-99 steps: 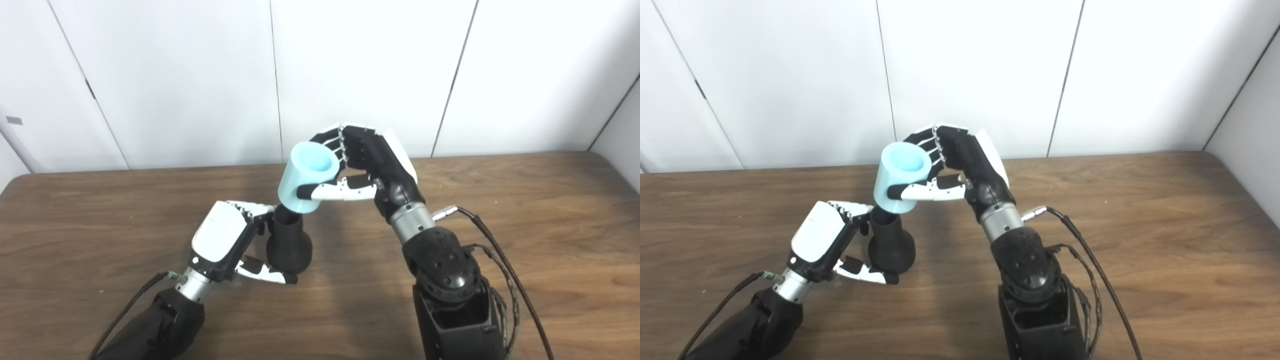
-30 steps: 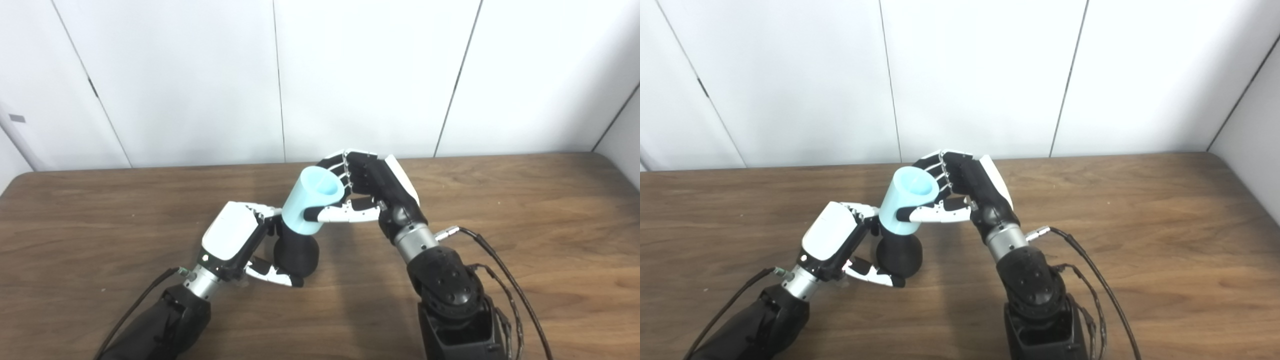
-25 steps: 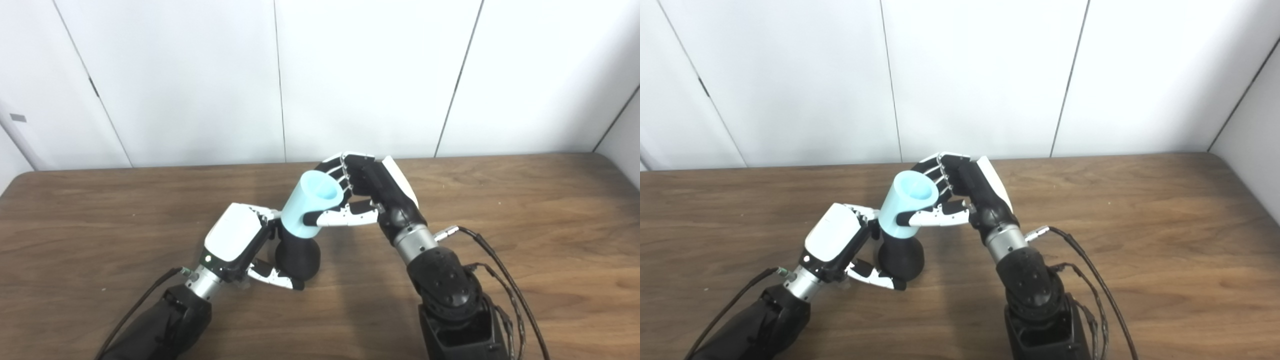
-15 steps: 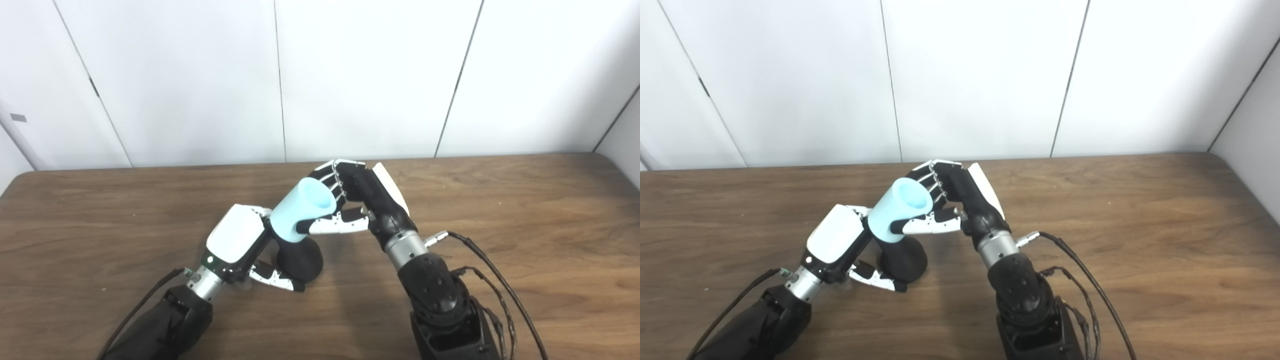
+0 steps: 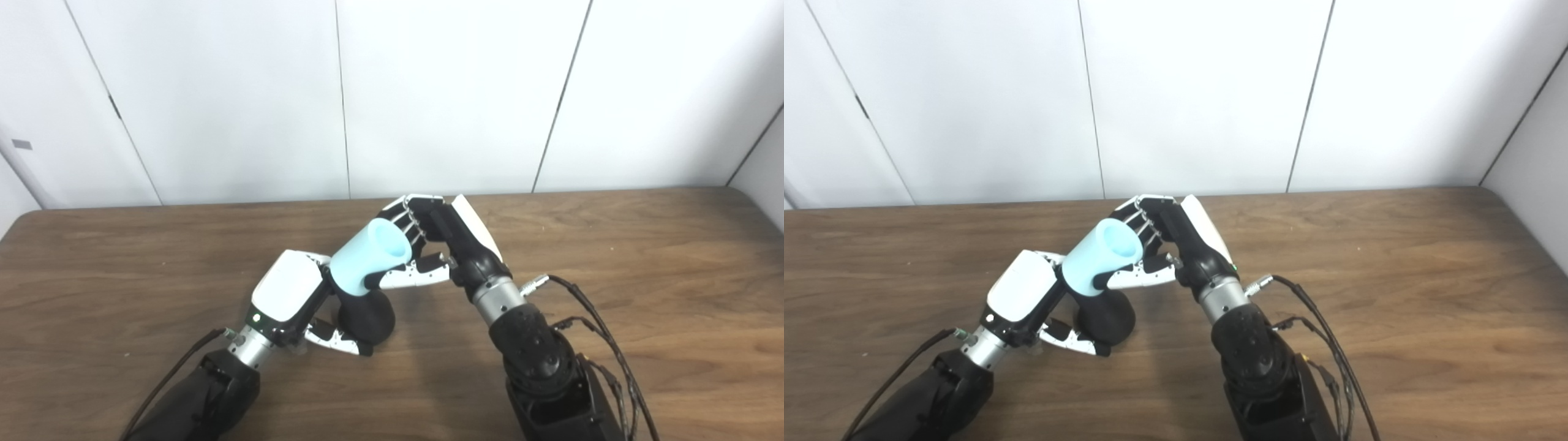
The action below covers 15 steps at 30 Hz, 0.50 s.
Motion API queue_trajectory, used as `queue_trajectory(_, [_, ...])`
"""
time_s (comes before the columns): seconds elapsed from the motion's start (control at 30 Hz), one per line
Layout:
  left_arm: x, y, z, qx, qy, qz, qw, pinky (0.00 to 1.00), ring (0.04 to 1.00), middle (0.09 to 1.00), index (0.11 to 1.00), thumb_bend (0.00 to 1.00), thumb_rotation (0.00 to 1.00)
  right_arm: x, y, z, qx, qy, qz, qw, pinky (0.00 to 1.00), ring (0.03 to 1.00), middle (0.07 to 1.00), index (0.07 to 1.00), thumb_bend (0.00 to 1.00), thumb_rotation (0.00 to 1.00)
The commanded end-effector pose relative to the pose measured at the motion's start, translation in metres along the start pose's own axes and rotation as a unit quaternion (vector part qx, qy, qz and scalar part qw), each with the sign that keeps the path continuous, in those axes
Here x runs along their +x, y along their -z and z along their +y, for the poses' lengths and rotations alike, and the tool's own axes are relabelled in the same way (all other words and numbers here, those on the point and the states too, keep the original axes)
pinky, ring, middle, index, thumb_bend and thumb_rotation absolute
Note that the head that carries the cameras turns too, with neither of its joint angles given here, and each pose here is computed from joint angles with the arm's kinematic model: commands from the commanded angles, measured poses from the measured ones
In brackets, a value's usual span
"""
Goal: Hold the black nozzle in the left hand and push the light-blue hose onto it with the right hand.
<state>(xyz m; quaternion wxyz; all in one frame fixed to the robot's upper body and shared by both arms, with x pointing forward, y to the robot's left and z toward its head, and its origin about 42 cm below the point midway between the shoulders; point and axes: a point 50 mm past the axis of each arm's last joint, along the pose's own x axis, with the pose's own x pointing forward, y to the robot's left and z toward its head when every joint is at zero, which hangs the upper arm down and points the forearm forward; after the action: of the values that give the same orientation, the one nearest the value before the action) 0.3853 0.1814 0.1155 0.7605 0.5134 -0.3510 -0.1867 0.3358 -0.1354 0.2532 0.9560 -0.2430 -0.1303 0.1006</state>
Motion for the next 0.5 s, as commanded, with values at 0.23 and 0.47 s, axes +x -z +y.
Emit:
queue_trajectory(0.23, [-0.087,-0.102,-0.130,-0.179,0.082,0.084,0.977,0.34,0.369,0.434,0.520,0.52,0.00,0.010,-0.039,-0.021,-0.046,0.013,-0.062,0.997,0.25,0.370,0.468,0.540,0.51,0.00])
queue_trajectory(0.47, [-0.086,-0.100,-0.132,-0.174,0.087,0.083,0.977,0.32,0.350,0.427,0.521,0.52,0.00,0.013,-0.050,-0.035,-0.076,0.004,-0.071,0.995,0.23,0.371,0.454,0.534,0.51,0.00])
